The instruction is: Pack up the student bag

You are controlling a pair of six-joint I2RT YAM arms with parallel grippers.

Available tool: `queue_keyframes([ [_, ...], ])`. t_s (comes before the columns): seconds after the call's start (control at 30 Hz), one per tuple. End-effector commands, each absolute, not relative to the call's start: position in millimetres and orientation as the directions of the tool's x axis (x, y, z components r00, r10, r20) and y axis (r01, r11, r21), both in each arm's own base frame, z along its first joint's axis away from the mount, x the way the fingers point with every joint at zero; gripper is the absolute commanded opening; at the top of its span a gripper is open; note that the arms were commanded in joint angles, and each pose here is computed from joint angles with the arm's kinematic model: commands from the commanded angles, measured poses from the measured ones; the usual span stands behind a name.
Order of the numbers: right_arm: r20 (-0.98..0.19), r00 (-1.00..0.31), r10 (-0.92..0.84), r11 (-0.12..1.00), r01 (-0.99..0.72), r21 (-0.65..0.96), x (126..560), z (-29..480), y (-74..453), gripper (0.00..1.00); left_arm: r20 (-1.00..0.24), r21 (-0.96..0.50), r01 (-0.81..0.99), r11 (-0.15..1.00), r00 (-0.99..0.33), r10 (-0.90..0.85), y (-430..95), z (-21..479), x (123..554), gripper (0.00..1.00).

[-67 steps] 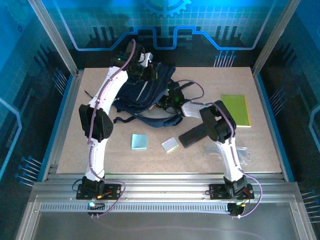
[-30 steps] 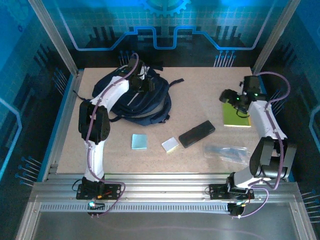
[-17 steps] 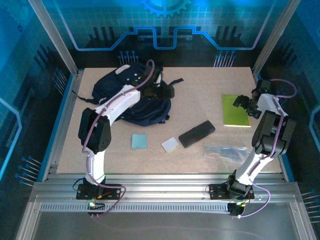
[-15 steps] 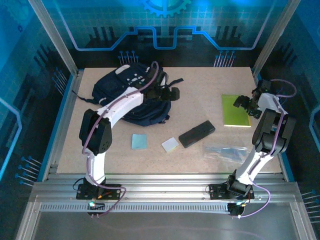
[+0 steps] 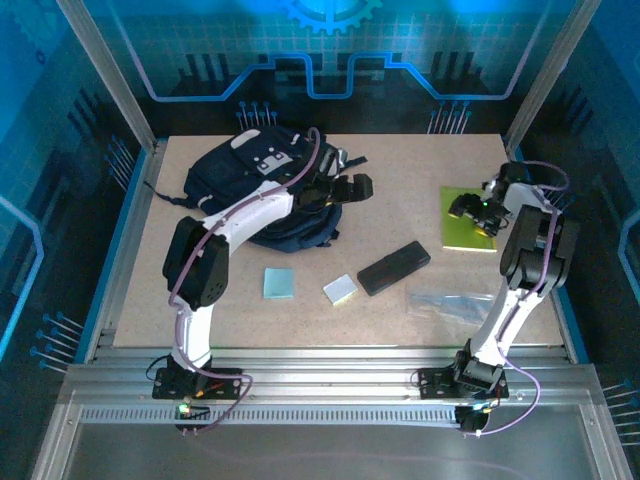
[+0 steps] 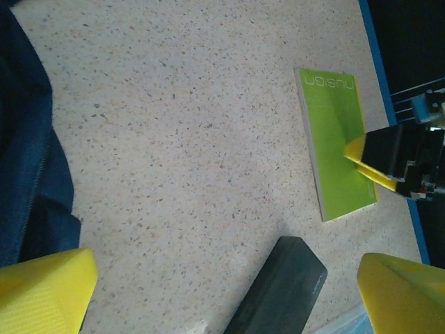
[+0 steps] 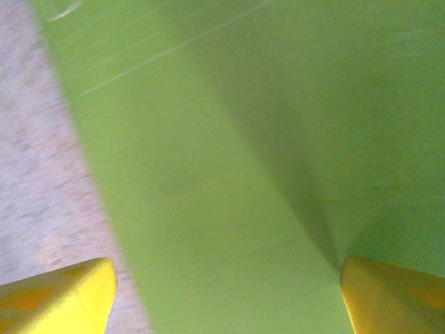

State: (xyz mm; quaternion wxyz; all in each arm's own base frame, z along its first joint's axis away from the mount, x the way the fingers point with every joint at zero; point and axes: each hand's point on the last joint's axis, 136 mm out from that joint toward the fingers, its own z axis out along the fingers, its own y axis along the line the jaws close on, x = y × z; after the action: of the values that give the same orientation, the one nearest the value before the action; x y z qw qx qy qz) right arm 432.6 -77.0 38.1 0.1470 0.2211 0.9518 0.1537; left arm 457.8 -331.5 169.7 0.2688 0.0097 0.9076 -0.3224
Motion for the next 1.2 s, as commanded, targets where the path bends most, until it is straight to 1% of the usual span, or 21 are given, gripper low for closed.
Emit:
queue_keyframes([
  [0.0, -0.178, -0.908, 0.38, 0.863, 0.278, 0.422, 441, 40, -20, 0.83, -0.474, -0.611, 0.2, 0.766, -0.868, -0.152, -348, 158, 461, 0.95],
  [0.1, -0.172, -0.933, 0.316, 0.891, 0.229, 0.391, 448, 34, 12, 0.83, -0.481, -0.599, 0.214, 0.772, -0.867, -0.132, -357, 150, 465, 0.92],
  [0.27, -0.142, -0.95, 0.279, 0.88, 0.194, 0.433, 458, 25, 57, 0.81, -0.468, -0.602, 0.222, 0.767, -0.877, -0.113, -371, 140, 467, 0.9],
  [0.37, -0.169, -0.953, 0.251, 0.91, 0.173, 0.377, 461, 27, 62, 0.8, -0.463, -0.617, 0.214, 0.757, -0.877, -0.129, -375, 139, 468, 0.9],
  [0.53, -0.243, -0.934, 0.262, 0.94, 0.19, 0.282, 462, 54, 23, 0.8, -0.455, -0.641, 0.213, 0.737, -0.879, -0.142, -380, 141, 467, 0.91],
  [0.6, -0.264, -0.931, 0.253, 0.955, 0.197, 0.223, 459, 63, -3, 0.83, -0.451, -0.653, 0.219, 0.725, -0.881, -0.14, -383, 143, 466, 0.92],
  [0.67, -0.271, -0.928, 0.256, 0.963, 0.218, 0.161, 454, 67, -34, 0.87, -0.448, -0.66, 0.223, 0.717, -0.883, -0.138, -386, 145, 464, 0.99],
  [0.73, -0.272, -0.921, 0.279, 0.959, 0.249, 0.138, 450, 68, -60, 0.9, -0.445, -0.659, 0.216, 0.72, -0.884, -0.142, -386, 143, 463, 0.99],
  [0.8, -0.267, -0.908, 0.323, 0.945, 0.297, 0.134, 445, 65, -85, 0.92, -0.442, -0.658, 0.208, 0.723, -0.885, -0.147, -384, 142, 463, 0.99],
  [0.83, -0.265, -0.898, 0.351, 0.936, 0.325, 0.136, 442, 62, -99, 0.96, -0.44, -0.658, 0.207, 0.724, -0.886, -0.147, -384, 141, 463, 0.99],
  [0.93, -0.259, -0.861, 0.438, 0.898, 0.407, 0.167, 433, 51, -128, 0.97, -0.433, -0.66, 0.206, 0.722, -0.89, -0.142, -384, 139, 461, 0.99],
  [1.03, -0.242, -0.845, 0.476, 0.875, 0.428, 0.228, 430, 41, -135, 0.96, -0.428, -0.663, 0.211, 0.718, -0.894, -0.132, -385, 138, 460, 0.99],
  [1.17, -0.203, -0.857, 0.474, 0.872, 0.426, 0.241, 427, 25, -130, 0.94, -0.427, -0.67, 0.22, 0.709, -0.896, -0.126, -388, 138, 459, 0.99],
])
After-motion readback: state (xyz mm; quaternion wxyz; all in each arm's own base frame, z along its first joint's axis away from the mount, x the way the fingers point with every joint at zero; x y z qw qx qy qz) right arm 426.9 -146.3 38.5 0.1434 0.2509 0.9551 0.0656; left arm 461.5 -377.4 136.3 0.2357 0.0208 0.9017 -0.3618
